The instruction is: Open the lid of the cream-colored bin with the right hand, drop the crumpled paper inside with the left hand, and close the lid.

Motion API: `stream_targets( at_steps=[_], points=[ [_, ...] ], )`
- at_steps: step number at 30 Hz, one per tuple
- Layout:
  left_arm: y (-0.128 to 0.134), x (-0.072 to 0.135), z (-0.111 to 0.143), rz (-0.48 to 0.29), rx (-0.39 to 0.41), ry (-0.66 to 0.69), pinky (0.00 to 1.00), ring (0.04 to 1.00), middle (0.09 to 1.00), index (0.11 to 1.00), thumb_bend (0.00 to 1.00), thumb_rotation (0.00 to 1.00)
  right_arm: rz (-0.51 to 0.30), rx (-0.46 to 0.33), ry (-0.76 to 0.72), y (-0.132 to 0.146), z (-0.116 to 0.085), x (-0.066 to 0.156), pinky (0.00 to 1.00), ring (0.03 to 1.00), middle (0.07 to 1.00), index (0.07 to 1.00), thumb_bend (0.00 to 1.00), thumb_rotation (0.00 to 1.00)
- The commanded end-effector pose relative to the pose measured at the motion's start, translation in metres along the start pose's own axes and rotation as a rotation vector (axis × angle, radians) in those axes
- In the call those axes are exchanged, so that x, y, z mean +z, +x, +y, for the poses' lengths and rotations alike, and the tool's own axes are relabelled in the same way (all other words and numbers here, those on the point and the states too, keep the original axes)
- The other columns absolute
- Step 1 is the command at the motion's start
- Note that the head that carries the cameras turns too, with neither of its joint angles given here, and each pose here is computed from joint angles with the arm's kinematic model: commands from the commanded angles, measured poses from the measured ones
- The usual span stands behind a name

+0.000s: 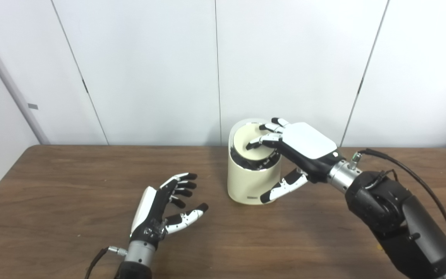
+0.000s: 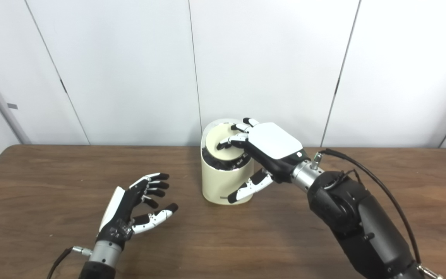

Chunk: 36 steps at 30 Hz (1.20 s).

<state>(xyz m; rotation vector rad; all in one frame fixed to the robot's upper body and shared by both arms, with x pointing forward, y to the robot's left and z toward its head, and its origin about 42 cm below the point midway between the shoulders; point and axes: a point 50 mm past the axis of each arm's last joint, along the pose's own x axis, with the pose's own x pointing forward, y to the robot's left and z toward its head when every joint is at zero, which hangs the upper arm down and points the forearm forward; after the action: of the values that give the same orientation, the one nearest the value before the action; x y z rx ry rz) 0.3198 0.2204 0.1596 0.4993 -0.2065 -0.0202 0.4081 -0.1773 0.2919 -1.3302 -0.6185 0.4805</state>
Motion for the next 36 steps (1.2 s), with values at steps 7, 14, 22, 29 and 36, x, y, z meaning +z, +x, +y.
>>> stream_targets(
  at_steps=[7, 14, 22, 29, 36],
  points=[
    [0.005, 0.016, 0.006, -0.066, 0.026, -0.002, 0.55, 0.679, 0.724, 0.780, 0.62, 0.19, -0.062, 0.009, -0.024, 0.000, -0.001, 0.006, 1.00, 0.921, 0.746, 0.763, 0.81, 0.51],
    [0.005, 0.016, 0.007, -0.060, 0.028, -0.005, 0.55, 0.679, 0.721, 0.781, 0.62, 0.19, -0.089, 0.032, -0.064, -0.002, 0.002, 0.003, 0.99, 0.912, 0.714, 0.727, 0.81, 0.54],
    [0.004, 0.017, 0.007, -0.058, 0.029, -0.009, 0.55, 0.673, 0.723, 0.781, 0.63, 0.19, -0.109, 0.054, -0.092, -0.004, 0.007, 0.001, 1.00, 0.879, 0.665, 0.668, 0.82, 0.51],
    [0.003, 0.018, 0.008, -0.059, 0.027, -0.001, 0.55, 0.682, 0.724, 0.786, 0.61, 0.19, -0.110, 0.063, -0.095, -0.005, 0.008, 0.002, 1.00, 0.864, 0.661, 0.662, 0.82, 0.51],
    [0.003, 0.019, 0.010, -0.055, 0.025, -0.002, 0.55, 0.680, 0.724, 0.791, 0.61, 0.19, -0.102, 0.069, -0.092, -0.005, 0.011, 0.003, 0.99, 0.867, 0.660, 0.658, 0.82, 0.53]
  ],
)
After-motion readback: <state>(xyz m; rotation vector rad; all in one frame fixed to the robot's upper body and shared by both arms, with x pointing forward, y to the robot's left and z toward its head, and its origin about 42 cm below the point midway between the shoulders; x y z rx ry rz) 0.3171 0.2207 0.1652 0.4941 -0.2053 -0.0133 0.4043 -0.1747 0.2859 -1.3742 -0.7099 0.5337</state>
